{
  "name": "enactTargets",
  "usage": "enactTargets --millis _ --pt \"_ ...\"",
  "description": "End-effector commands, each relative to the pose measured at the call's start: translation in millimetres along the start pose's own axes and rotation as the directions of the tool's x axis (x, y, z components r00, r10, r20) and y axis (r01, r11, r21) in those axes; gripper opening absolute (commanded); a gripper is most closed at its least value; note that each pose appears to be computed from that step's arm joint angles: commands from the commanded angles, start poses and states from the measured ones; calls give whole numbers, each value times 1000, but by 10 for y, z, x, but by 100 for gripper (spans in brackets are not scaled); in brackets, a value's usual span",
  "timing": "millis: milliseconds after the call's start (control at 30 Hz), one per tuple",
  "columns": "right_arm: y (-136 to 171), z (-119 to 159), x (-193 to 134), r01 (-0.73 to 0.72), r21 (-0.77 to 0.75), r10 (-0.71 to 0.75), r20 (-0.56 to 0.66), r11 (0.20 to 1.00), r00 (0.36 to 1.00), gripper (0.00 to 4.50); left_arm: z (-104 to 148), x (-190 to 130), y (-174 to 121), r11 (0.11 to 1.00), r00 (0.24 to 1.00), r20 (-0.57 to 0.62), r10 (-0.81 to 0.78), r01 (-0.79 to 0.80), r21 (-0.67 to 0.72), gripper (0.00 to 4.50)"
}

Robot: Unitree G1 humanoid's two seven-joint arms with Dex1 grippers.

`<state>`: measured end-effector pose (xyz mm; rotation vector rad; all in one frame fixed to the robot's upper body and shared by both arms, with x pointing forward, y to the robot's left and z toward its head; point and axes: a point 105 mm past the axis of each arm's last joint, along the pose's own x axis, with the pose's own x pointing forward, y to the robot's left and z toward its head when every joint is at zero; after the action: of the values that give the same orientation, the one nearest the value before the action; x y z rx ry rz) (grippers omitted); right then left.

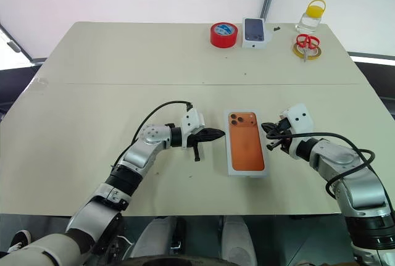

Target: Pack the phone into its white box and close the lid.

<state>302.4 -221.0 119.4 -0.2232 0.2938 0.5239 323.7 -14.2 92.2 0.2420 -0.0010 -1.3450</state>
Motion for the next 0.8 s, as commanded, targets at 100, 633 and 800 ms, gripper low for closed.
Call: enactTargets --millis 100,633,800 --pt "74 67 11 -23 -94 24 3 995 1000 6 125 30 -56 999 999 32 -25 24 38 0" --pt "236 244 -70 -158 -54 164 142 986 976 6 564 346 307 986 985 106 138 -146 79 0" --pt "433 -346 -79 -237 -192 210 -153 952 966 6 48 458 334 981 977 -130 167 -151 125 0"
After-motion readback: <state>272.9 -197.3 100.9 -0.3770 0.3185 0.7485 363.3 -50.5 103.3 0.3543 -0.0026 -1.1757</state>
